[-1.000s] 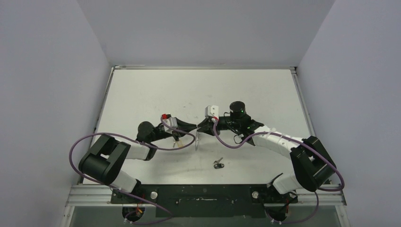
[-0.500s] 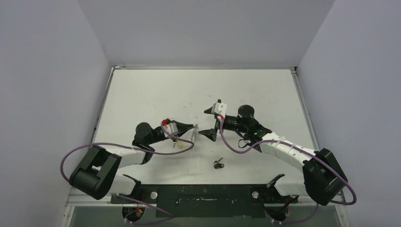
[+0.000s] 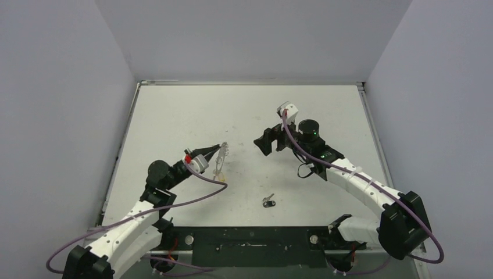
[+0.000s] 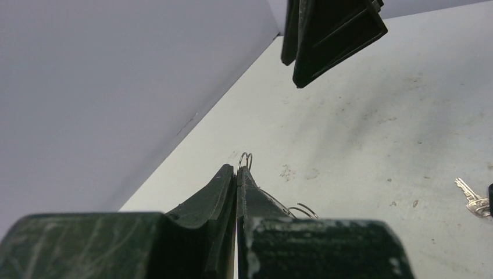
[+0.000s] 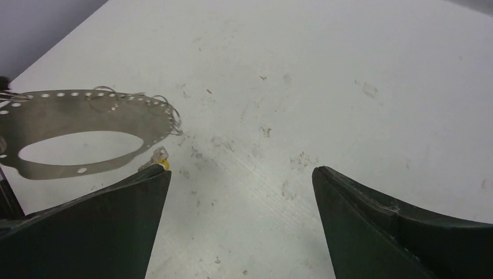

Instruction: Put the keys on the keyring

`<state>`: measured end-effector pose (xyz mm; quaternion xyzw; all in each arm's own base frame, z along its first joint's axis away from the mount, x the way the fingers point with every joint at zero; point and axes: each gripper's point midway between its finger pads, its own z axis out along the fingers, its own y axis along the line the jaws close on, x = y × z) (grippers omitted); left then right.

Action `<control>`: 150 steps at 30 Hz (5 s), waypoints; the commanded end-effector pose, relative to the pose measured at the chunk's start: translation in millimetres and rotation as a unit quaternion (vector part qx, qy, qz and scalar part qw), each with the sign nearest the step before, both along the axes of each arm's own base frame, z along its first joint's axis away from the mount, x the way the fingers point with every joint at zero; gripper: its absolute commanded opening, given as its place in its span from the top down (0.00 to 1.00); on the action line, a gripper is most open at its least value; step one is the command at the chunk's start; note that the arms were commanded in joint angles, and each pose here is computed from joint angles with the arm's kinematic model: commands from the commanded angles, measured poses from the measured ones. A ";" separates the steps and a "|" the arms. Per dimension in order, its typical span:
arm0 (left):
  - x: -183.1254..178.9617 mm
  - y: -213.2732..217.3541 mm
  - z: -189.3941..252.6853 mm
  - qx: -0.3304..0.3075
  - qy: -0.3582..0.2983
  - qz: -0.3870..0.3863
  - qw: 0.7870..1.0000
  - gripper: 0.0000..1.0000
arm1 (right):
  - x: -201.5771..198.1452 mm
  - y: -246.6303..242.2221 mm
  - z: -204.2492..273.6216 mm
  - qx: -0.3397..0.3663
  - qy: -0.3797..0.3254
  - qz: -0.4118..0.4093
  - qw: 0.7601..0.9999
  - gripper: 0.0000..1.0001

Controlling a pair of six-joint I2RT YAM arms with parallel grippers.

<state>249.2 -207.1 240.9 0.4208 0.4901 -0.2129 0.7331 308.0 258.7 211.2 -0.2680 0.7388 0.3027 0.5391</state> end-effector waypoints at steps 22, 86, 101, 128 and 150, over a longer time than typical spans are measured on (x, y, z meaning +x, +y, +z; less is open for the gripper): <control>-11.3 51.3 7.5 0.032 0.057 0.123 0.990 1.00 | -134.1 -21.7 -118.1 -0.391 0.110 -0.105 0.908 0.31; -12.2 21.4 -16.6 0.032 0.088 0.047 0.994 1.00 | -128.4 -22.5 -152.2 -0.216 0.292 -0.056 0.930 1.00; -9.3 18.2 -21.2 0.022 0.086 0.045 0.995 1.00 | -140.1 -36.3 -156.0 -0.402 0.166 -0.128 0.891 0.54; -11.8 20.3 -27.1 0.031 0.094 0.048 0.994 1.00 | -137.8 -32.1 -184.0 -0.389 0.192 -0.119 0.893 1.00; -33.1 -25.2 -56.7 0.052 0.103 -0.099 0.988 1.00 | -115.5 6.9 -93.0 -0.188 0.200 0.046 0.960 1.00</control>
